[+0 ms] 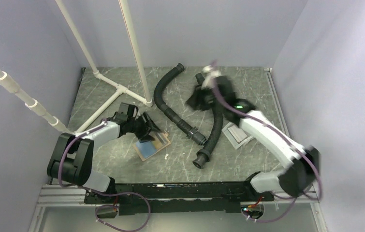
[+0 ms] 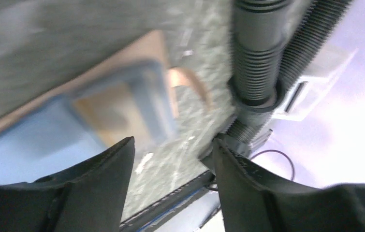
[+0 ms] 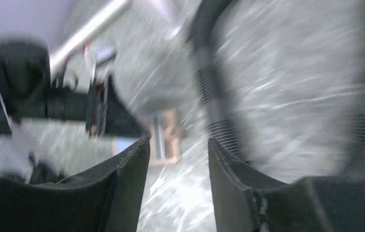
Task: Put the credit cards into the card holder
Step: Insert the credit card into the card holder, then pick up the credit card from the storage box.
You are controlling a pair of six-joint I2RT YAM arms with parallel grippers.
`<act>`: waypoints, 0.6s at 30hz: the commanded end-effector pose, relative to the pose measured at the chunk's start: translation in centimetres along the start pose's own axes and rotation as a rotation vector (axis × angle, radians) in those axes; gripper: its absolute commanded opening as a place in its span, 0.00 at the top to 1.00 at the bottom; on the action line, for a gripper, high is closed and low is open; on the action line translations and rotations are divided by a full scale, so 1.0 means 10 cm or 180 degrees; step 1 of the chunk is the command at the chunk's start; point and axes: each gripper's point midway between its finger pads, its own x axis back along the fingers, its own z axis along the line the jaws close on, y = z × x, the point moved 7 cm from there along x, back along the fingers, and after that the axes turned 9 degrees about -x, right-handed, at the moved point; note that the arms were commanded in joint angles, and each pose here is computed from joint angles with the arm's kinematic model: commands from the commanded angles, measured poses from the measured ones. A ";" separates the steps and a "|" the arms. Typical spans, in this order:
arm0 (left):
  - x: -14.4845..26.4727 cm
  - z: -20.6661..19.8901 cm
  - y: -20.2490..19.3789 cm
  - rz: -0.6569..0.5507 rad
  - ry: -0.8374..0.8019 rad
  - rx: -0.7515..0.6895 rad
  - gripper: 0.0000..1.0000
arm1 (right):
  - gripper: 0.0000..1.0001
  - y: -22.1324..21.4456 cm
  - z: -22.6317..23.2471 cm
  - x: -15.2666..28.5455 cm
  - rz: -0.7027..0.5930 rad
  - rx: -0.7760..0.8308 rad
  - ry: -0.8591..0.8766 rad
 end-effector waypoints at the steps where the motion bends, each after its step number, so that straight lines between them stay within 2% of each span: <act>1: 0.05 -0.55 0.19 -0.0066 -0.0484 -0.0426 0.27 | 0.46 0.26 -0.78 0.88 -0.0613 -0.0294 -0.0865; 4: 0.31 -0.65 0.24 -0.0155 -0.0359 -0.0731 0.11 | 0.31 0.23 -1.17 1.25 -0.0801 -0.0425 -0.1405; 5: 0.39 -0.66 0.25 -0.0181 -0.0298 -0.0861 0.08 | 0.24 0.19 -1.27 1.31 -0.0793 -0.0457 -0.1526; 8: 0.63 -0.73 0.22 -0.0138 -0.0276 -0.1158 0.01 | 0.16 0.09 -1.54 1.36 -0.0769 -0.0639 -0.1802; 11: 0.79 -0.83 0.20 -0.0129 -0.0402 -0.1498 0.01 | 0.15 0.06 -1.59 1.36 -0.0843 -0.0632 -0.1767; 15: 0.90 -0.84 0.17 -0.0142 -0.0406 -0.1844 0.01 | 0.12 0.04 -1.56 1.34 -0.1037 -0.0136 -0.1400; 18: 0.99 -0.90 0.09 -0.0044 -0.0693 -0.2106 0.01 | 0.12 -0.07 -1.59 1.30 -0.0696 0.0214 -0.1292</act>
